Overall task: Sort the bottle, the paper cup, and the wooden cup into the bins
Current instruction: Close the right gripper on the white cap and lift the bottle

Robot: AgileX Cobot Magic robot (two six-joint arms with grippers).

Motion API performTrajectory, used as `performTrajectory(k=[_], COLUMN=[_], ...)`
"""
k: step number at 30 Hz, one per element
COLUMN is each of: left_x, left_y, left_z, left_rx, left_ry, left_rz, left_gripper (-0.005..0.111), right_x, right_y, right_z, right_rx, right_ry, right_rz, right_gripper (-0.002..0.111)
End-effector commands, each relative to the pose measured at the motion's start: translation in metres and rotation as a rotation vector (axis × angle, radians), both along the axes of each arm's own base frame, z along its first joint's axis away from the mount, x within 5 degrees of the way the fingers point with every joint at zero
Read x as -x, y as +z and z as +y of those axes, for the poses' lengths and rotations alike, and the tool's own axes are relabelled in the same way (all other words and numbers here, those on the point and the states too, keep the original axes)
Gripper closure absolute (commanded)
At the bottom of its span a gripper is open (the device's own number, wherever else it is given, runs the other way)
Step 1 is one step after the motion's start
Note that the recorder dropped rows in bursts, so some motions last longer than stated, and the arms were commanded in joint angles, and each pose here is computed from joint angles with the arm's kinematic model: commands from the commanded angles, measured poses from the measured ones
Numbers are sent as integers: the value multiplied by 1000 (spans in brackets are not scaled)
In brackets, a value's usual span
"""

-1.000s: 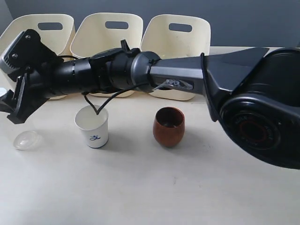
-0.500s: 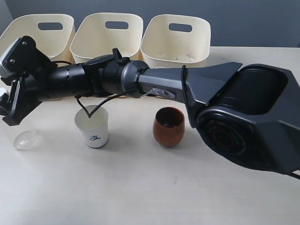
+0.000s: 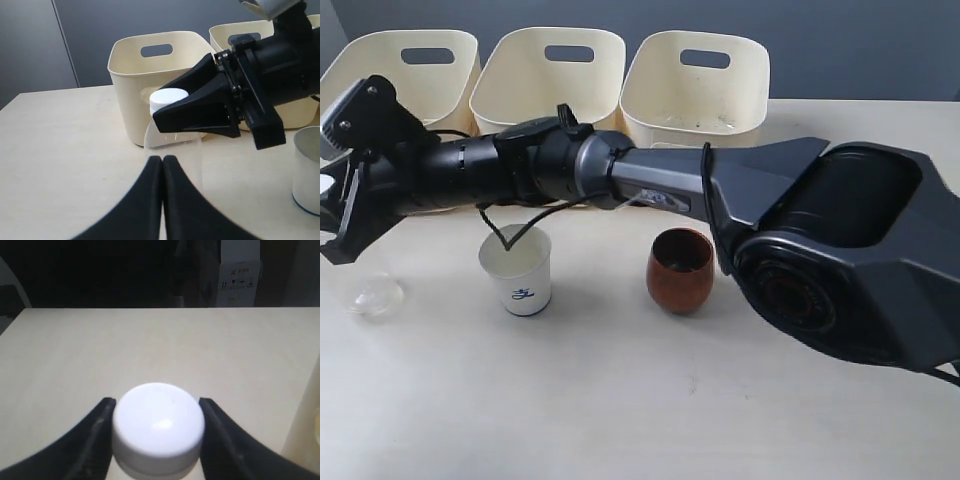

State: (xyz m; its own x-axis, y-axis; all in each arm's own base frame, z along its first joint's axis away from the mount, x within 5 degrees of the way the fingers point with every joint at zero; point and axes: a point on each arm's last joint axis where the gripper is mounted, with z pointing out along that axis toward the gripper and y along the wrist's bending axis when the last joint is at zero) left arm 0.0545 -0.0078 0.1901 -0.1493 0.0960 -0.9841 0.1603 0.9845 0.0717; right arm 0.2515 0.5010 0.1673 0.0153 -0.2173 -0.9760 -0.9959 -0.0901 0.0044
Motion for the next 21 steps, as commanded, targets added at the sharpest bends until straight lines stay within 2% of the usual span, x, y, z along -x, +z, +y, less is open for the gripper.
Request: performTrajectory(k=[1,7,12,17,21], left_x=[0,0,0,0,0], left_y=[1,1,1,1,1], left_z=[0,0,0,0,0], left_rx=[3,3,3,3,3], left_ry=[-3,-3,-3,-3,-3], left_rz=[-12,-12,-12,-12,-12], left_gripper=[107,107,107,107,107], right_x=[3,10,1,-3,-4], right_y=[51,121,184,219,228], right_z=[-7,-28,-69,-103,-128], right_rx=[-38,-15,-18,21,36], right_ry=[11,11,-33,-48,-153], right_rz=[-78,-192,-249,-276,-310], right_gripper=[109,109,109,109,109])
